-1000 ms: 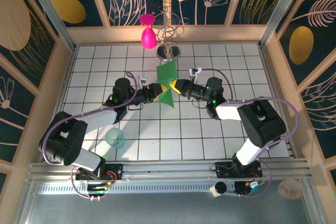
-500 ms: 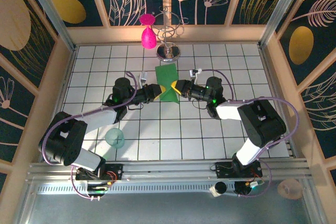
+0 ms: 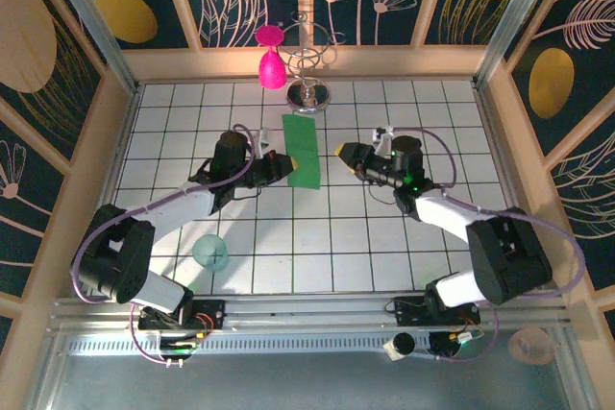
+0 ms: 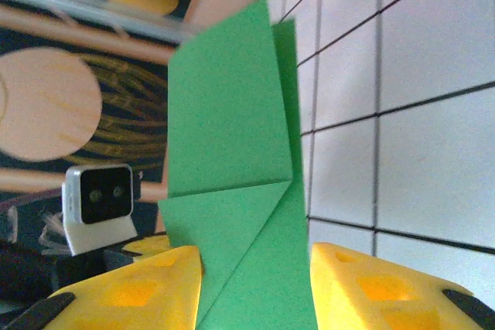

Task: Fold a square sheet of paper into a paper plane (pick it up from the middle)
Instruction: Turn over the paper at the center of the table.

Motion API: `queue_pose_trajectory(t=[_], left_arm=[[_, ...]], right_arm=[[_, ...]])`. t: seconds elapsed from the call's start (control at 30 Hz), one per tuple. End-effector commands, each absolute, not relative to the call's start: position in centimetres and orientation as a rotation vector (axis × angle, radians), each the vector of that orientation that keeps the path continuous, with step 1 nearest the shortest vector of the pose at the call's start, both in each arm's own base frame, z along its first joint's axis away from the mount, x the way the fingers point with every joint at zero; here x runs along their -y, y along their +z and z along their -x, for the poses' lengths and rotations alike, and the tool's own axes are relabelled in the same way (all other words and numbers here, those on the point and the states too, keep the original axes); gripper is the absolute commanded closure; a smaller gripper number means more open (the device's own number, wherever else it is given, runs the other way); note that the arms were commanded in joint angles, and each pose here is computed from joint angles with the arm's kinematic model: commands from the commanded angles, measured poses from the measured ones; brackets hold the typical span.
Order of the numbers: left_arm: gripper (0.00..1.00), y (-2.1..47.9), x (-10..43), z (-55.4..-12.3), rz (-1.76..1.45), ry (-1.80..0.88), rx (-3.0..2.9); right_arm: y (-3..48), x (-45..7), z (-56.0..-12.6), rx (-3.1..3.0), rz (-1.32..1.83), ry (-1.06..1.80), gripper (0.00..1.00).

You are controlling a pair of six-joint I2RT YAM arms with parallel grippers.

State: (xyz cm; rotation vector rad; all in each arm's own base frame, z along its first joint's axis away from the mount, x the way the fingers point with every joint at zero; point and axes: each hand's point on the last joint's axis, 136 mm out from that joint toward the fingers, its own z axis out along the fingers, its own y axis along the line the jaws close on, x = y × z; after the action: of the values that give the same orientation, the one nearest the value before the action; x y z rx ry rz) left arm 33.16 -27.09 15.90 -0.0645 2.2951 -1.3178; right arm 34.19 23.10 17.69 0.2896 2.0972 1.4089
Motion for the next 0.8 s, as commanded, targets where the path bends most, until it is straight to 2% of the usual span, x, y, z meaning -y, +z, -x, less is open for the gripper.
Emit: queue_pose_trajectory(t=[0.0,0.13,0.4,0.53,0.67,0.77], left_arm=[[0.94,13.6,24.0,-33.6,0.021,-0.946,-2.433],[0.96,12.4,20.0,-34.4,0.027,-0.567,-2.511],[0.98,14.9,13.8,-36.7,0.010,0.083,-2.476],[0.98,14.1,13.5,-37.1,-0.053,0.314,-2.469],[0.99,10.8,14.5,-37.2,-0.165,0.525,-2.510],[0.98,8.4,16.4,-37.1,-0.208,0.506,-2.556]], right_arm=[[16.3,-19.7,-35.0,-2.149,-0.379,1.128,0.58],[16.3,-17.5,-35.3,-2.150,-0.442,0.972,0.58],[16.0,-15.2,-35.3,-2.140,-0.517,0.835,0.60],[15.9,-14.9,-35.2,-2.139,-0.521,0.814,0.61],[15.8,-14.4,-35.1,-2.131,-0.536,0.789,0.62],[15.6,-14.2,-35.0,-2.133,-0.547,0.781,0.62]])
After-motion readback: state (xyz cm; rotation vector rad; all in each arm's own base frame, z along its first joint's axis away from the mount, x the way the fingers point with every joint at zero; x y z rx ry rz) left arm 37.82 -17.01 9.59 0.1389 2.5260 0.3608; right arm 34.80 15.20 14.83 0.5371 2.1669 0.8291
